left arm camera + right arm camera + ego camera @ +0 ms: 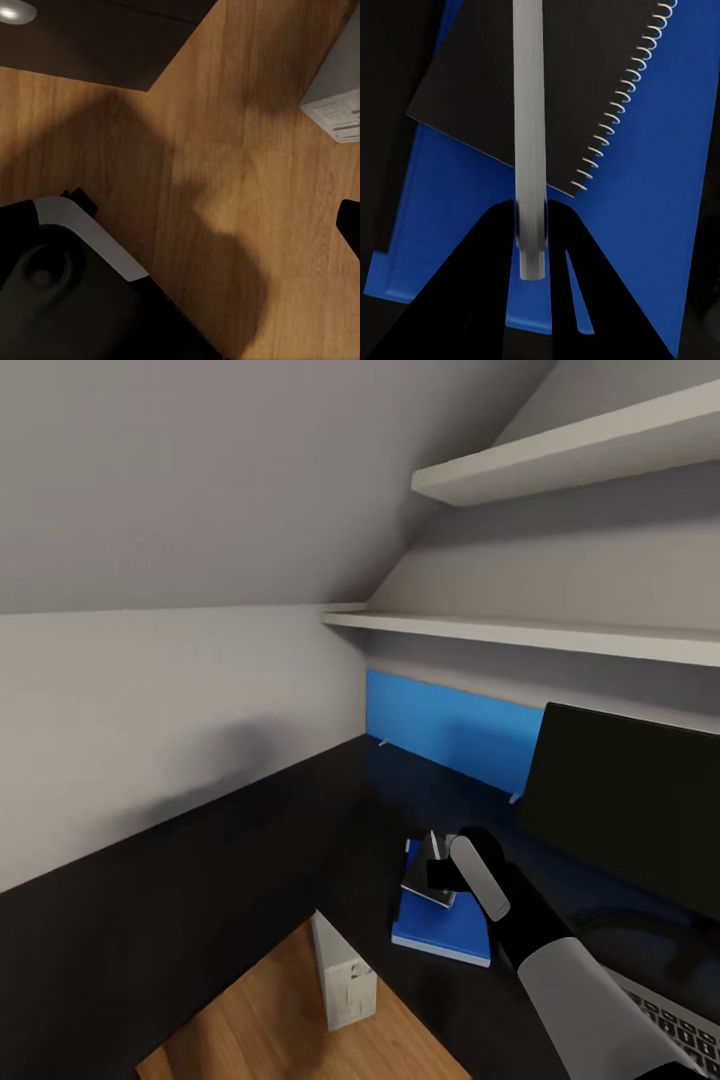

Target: In the bedroom, organize the workspace by keeping the computer under the desk, ensuring the monitor is on the desk, placing the keyboard on the desk next to the monitor, placing the mouse on the desk next to the keyboard, moving the folder from the swivel chair onto the desk next to the mouse, stacking the notebook on top of the folder with the pen on top of the notebook, and positioning the swivel chair next to the desk.

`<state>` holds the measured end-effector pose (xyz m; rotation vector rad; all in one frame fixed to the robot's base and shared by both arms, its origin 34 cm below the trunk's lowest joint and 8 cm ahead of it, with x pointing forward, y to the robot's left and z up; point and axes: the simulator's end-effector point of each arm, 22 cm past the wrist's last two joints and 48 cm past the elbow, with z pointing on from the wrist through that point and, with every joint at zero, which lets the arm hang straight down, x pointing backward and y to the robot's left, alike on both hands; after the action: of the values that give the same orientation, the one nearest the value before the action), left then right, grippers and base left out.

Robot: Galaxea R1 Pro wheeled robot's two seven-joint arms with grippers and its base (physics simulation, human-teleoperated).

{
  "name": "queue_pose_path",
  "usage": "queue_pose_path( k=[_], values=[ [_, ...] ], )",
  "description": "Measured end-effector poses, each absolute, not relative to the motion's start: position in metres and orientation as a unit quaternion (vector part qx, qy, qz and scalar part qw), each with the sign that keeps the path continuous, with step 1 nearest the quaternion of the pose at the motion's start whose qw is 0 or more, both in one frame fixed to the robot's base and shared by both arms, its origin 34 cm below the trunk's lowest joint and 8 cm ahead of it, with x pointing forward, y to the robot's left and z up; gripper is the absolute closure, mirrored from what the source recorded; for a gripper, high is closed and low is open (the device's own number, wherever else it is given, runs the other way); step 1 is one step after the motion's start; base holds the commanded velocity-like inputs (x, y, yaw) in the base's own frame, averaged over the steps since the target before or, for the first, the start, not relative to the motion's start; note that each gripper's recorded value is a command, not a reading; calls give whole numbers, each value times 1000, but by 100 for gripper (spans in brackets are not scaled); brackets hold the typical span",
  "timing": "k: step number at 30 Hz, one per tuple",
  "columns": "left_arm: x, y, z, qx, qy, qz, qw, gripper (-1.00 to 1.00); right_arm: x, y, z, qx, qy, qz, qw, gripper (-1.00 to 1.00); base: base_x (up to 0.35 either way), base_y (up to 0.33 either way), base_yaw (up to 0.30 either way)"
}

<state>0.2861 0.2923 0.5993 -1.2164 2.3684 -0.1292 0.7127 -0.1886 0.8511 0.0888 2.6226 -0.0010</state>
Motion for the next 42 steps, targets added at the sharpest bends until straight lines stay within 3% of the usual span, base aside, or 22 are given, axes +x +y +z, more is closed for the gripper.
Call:
queue_pose_path(
  k=[22,23,42],
  values=[
    [285,292,582,-443,864,-46,235,-100,713,-189,836,33,966,1,256,100,0,0,0],
    [285,292,582,-443,864,-46,234,-100,713,-189,836,33,966,1,256,-100,0,0,0],
    [285,293,581,-443,864,-45,233,-100,713,-189,836,36,966,3,256,-100,0,0,0]
  ],
)
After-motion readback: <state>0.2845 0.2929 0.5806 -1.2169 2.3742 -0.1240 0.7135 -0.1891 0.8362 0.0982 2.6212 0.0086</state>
